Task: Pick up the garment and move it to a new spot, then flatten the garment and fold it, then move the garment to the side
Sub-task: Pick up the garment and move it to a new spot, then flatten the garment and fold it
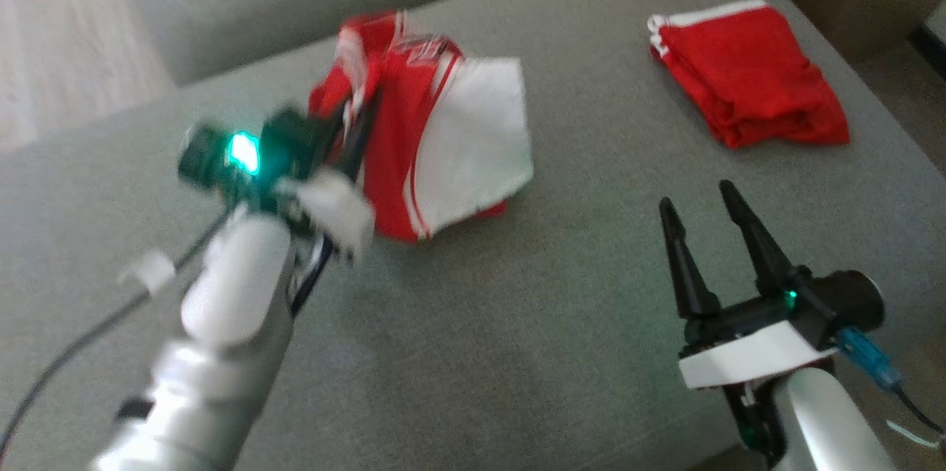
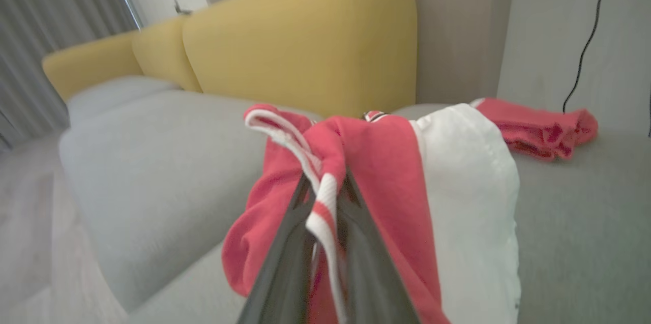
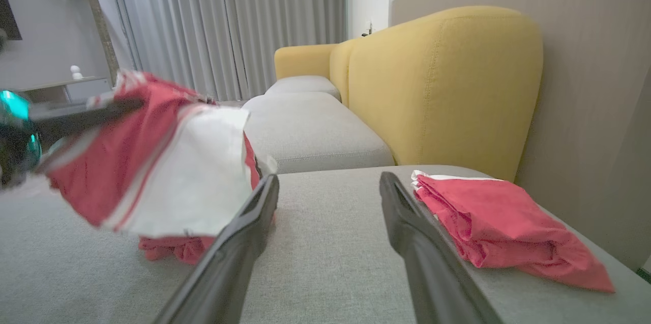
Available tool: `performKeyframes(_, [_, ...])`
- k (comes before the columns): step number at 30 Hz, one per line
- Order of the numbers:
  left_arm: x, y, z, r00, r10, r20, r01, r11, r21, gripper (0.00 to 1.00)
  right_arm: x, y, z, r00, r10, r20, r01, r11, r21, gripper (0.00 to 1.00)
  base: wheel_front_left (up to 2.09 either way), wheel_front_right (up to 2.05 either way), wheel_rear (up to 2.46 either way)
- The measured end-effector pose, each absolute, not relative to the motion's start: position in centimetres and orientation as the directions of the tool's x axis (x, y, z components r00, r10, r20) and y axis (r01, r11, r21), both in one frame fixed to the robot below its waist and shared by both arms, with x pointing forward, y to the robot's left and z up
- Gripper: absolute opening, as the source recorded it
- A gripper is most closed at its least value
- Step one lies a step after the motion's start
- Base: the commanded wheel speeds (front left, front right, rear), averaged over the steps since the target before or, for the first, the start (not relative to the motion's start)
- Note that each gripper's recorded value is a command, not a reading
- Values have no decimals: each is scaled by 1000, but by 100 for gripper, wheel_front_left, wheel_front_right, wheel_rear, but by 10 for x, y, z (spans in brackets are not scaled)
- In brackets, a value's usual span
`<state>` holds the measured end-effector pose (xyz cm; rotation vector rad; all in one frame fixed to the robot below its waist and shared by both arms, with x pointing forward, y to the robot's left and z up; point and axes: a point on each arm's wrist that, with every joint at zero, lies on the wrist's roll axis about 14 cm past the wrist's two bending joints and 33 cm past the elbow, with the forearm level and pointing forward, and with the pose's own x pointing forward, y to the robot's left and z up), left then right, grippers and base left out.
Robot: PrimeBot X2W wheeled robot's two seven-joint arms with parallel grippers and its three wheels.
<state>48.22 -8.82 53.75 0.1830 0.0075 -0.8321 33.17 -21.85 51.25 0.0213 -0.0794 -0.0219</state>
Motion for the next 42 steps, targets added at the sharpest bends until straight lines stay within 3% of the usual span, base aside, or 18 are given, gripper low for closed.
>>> performKeyframes(2, [478, -80, 484, 674, -717, -176, 737, 669, 98, 44, 338, -215, 505, 998, -23, 53, 21, 999, 34, 100, 0, 0, 0])
performKeyframes(3, [475, -75, 462, 677, -706, -207, 730, 679, 76, 100, 342, -213, 501, 999, -20, 41, 19, 999, 42, 100, 0, 0, 0])
performKeyframes(7, [470, -70, 423, 703, -677, -220, 696, 718, 15, 100, 353, -211, 489, 1000, -23, 2, 23, 998, 59, 100, 0, 0, 0])
performKeyframes(13, [457, -60, 440, 776, -617, -127, 612, 787, -83, 100, 355, -206, 481, 1000, -12, -19, 13, 997, 75, 100, 0, 0, 0])
performKeyframes(19, [384, 17, 420, 880, -435, -190, 412, 899, -149, 100, 337, -189, 466, 998, 26, -51, -19, 992, 123, 100, 0, 0, 0])
performKeyframes(25, [359, 74, 452, 961, -256, -101, 243, 962, -129, 100, 333, -165, 465, 994, 100, -47, -93, 986, 140, 100, 0, 0, 0])
performKeyframes(33, [331, 128, 475, 997, -79, -26, 76, 990, -118, 100, 330, -138, 468, 982, 187, -31, -181, 973, 142, 100, 0, 0, 0])
performKeyframes(42, [323, 140, 485, 999, -36, 9, 37, 992, -121, 100, 327, -129, 469, 976, 216, -28, -210, 967, 142, 100, 0, 0, 0])
